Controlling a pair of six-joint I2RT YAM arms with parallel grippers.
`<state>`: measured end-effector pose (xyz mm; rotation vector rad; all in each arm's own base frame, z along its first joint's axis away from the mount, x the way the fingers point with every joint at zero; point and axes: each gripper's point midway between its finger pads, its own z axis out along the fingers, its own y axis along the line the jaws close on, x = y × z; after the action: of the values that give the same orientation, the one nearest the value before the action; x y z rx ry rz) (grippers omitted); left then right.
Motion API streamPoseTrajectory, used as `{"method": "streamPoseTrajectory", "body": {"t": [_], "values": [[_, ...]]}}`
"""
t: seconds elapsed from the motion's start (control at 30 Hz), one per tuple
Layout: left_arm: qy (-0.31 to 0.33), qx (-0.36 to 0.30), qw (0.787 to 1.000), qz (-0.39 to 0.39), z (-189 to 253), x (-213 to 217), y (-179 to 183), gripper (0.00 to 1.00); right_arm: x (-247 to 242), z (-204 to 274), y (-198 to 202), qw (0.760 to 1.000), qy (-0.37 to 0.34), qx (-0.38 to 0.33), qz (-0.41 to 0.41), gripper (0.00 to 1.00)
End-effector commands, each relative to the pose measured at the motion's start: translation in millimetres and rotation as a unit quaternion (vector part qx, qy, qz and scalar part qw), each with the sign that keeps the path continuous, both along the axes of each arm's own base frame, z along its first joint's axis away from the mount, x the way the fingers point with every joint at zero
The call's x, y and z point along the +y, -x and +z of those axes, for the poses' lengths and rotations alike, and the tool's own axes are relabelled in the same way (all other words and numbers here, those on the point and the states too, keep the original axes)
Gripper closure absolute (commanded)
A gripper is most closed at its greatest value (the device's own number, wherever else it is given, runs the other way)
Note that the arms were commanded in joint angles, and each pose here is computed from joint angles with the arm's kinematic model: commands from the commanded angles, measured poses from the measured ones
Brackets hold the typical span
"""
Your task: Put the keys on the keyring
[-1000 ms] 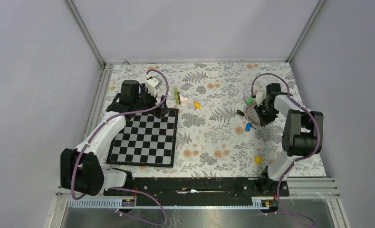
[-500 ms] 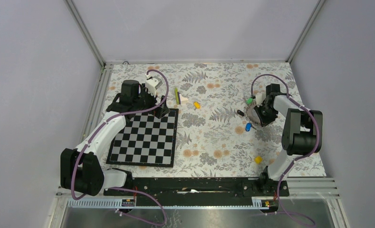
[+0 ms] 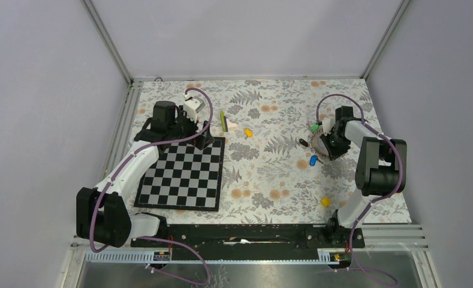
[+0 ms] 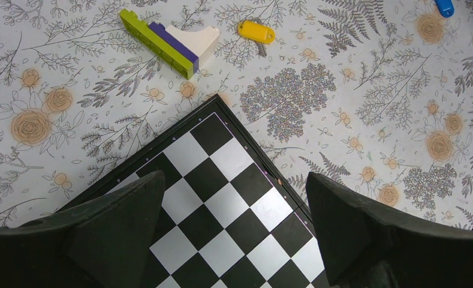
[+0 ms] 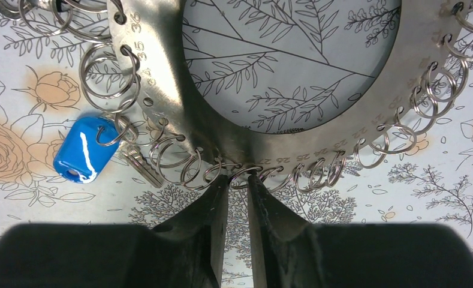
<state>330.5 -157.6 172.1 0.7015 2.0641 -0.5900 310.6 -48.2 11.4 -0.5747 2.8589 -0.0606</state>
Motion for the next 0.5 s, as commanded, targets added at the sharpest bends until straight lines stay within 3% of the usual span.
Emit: {"method": "streamPoseTrajectory", "body": {"t": [0.0, 0.1, 0.33, 0.47], "values": [[0.010, -0.032, 0.999, -0.018, 20, -6, -4, 0.01, 2, -2, 0, 1.000, -0.010, 0.003, 0.009, 0.75], [0.009, -0.031, 0.999, -0.017, 19, -6, -4, 0.01, 4, -1, -3, 1.000, -0.017, 0.001, 0.012, 0.78], [0.009, -0.031, 0.999, -0.017, 19, -6, -4, 0.01, 10, 11, -6, 0.999, -0.032, -0.011, 0.018, 0.97], [0.009, -0.030, 0.999, -0.018, 18, -6, -4, 0.01, 13, 22, -3, 0.999, -0.038, -0.016, 0.022, 1.00]]}}
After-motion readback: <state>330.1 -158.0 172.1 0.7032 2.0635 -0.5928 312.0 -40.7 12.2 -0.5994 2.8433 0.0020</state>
